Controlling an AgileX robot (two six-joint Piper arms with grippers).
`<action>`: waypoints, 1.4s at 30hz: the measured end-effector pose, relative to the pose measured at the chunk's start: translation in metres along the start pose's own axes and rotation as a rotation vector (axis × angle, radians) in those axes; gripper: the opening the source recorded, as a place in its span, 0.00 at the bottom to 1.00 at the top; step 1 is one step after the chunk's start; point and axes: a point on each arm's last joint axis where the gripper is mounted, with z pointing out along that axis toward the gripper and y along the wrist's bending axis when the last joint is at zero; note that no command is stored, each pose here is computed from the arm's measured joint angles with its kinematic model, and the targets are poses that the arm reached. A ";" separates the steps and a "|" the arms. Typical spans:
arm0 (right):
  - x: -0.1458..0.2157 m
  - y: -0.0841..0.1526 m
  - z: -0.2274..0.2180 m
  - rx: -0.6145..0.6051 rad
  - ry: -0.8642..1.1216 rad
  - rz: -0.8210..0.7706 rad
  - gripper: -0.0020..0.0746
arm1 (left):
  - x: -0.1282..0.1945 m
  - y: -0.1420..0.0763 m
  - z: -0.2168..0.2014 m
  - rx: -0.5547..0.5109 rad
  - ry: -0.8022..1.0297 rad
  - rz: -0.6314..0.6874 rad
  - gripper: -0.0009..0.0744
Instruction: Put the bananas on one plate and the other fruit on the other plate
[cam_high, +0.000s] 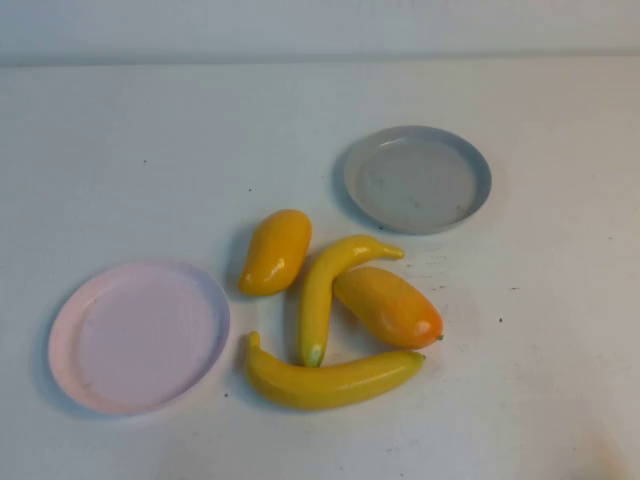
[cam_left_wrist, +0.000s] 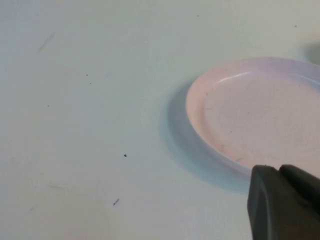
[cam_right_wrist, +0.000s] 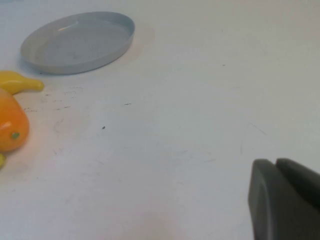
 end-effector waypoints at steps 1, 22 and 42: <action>0.000 0.000 0.000 0.000 0.000 0.000 0.01 | 0.000 0.000 0.000 0.000 0.000 0.000 0.01; 0.000 0.000 0.000 -0.002 0.000 0.004 0.01 | 0.000 0.000 0.000 0.000 0.000 0.000 0.01; 0.000 0.000 0.000 -0.004 0.000 0.009 0.01 | -0.028 -0.002 -0.004 0.068 -0.307 -0.274 0.01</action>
